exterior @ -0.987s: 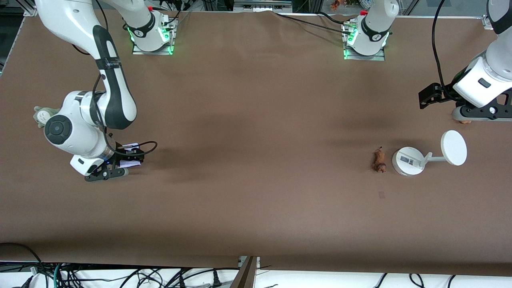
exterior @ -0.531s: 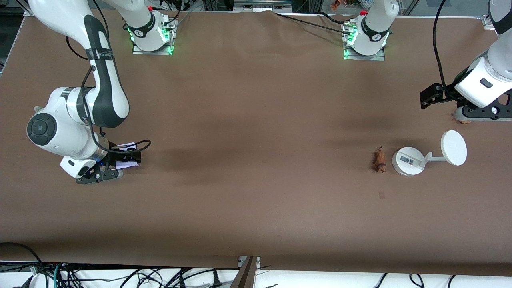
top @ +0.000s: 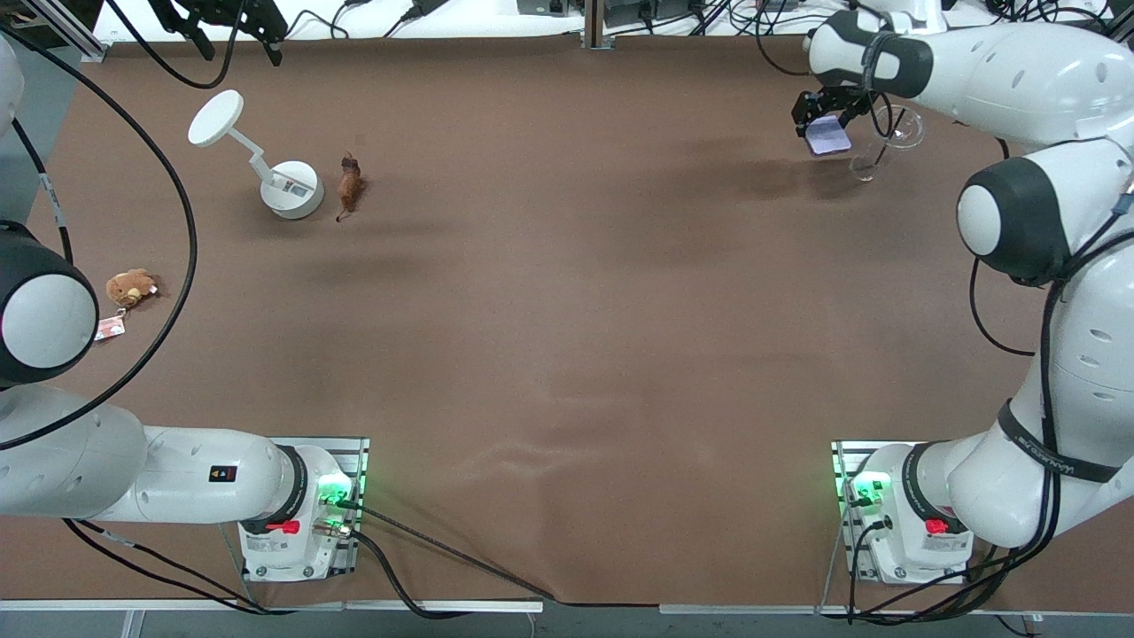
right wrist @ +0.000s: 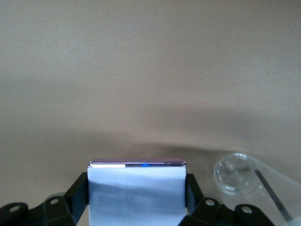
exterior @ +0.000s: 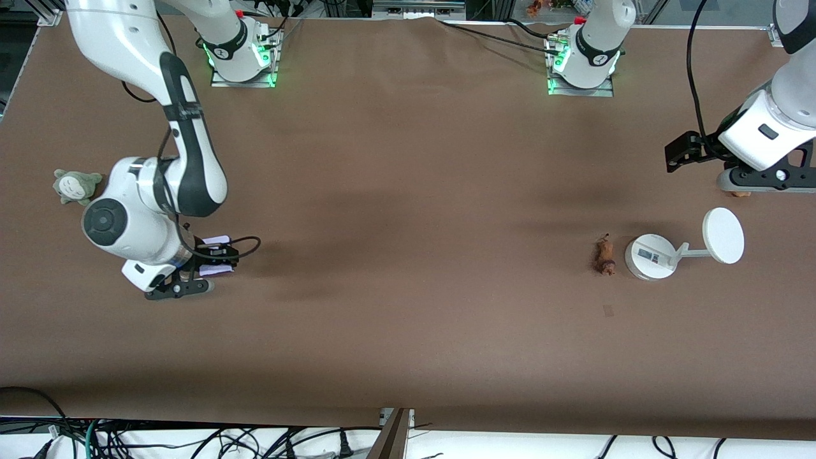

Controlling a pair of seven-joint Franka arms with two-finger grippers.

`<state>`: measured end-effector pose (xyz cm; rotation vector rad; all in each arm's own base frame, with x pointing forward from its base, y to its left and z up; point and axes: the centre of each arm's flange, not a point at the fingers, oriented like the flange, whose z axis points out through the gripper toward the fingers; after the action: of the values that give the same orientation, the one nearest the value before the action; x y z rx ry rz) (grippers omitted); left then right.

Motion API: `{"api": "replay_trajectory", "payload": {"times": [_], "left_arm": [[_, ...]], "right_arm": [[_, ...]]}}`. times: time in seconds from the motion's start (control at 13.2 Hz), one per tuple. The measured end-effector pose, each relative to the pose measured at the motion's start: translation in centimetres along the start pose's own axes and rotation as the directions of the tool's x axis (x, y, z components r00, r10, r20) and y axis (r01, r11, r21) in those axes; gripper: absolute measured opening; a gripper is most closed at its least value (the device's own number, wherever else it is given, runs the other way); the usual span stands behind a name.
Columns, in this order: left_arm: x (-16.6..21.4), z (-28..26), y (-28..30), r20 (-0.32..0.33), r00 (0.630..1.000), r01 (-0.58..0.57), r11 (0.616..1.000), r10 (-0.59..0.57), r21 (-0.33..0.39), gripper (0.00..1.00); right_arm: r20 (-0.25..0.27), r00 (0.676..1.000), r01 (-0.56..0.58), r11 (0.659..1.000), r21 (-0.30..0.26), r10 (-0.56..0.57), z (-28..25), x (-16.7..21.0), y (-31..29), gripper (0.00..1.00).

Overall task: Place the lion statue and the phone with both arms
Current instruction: 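Lower the phone onto the table beside the glass cup with the right gripper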

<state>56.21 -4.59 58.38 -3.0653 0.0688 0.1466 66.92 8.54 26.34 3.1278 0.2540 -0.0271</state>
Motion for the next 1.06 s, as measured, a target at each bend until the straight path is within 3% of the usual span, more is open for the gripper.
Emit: {"api": "replay_trajectory", "payload": {"times": [1.06], "left_arm": [[0.2, 0.7, -2.8, 0.022, 0.999, 0.049, 0.999, -0.049, -0.004, 1.0]], "right_arm": [[-0.019, 1.0, 0.005, 1.0, -0.028, -0.006, 6.3, 0.4, -1.1, 0.84]]}}
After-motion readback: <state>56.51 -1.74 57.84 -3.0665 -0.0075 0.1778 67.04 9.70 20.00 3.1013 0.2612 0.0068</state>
